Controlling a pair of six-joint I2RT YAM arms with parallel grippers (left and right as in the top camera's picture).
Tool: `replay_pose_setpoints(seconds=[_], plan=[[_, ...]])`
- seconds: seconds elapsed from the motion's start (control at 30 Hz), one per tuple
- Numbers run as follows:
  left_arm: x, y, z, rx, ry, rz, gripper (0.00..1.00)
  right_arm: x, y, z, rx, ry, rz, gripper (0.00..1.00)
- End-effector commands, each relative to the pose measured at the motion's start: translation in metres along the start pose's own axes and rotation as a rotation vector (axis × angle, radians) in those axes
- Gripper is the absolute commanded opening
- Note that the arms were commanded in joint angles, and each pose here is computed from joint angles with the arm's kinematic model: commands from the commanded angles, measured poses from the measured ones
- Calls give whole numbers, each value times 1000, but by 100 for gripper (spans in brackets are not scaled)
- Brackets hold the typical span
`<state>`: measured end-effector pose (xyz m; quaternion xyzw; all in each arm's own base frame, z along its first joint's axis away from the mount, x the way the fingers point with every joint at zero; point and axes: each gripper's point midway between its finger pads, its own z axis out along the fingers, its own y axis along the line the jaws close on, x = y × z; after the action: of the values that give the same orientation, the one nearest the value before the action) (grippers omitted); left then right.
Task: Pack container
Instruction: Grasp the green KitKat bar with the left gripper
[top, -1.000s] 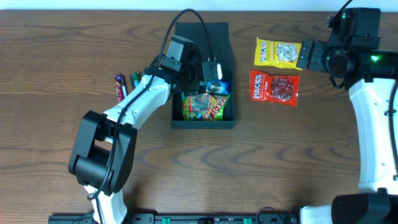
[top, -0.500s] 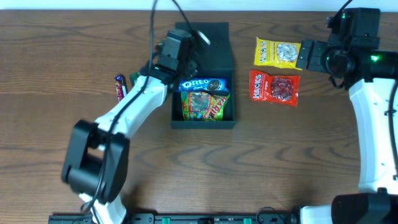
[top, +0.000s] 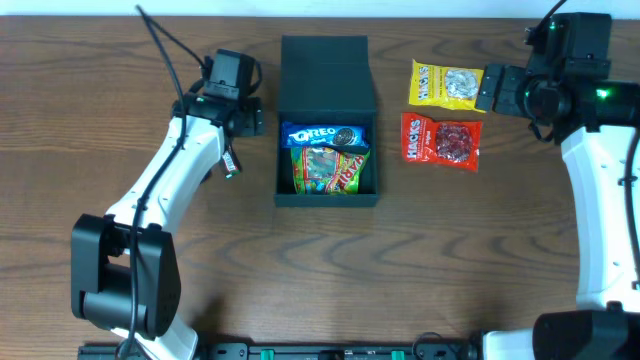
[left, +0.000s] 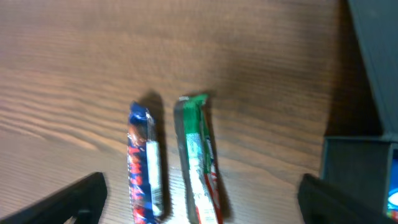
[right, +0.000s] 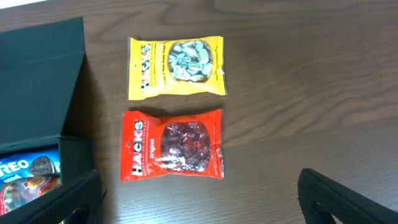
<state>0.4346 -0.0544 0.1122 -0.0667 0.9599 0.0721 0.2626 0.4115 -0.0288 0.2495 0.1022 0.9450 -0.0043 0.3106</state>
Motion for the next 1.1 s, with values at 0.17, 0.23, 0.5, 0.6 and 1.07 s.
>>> replay_pose_setpoints(seconds=[0.17, 0.23, 0.5, 0.6, 1.07], plan=[[58, -2, 49, 3, 214, -221, 86, 7, 0, 8, -14, 35, 16, 99], [65, -1, 55, -8, 235, -239, 85, 8, 0, 8, -13, 38, 16, 99], [78, 1, 76, -35, 275, -244, 79, 14, -1, 8, -10, 63, 16, 99], [87, 2, 86, -29, 312, -252, 74, 15, -1, 8, -9, 65, 16, 99], [87, 2, 87, 4, 329, -256, 6, 18, -1, 28, -3, 99, 13, 99]])
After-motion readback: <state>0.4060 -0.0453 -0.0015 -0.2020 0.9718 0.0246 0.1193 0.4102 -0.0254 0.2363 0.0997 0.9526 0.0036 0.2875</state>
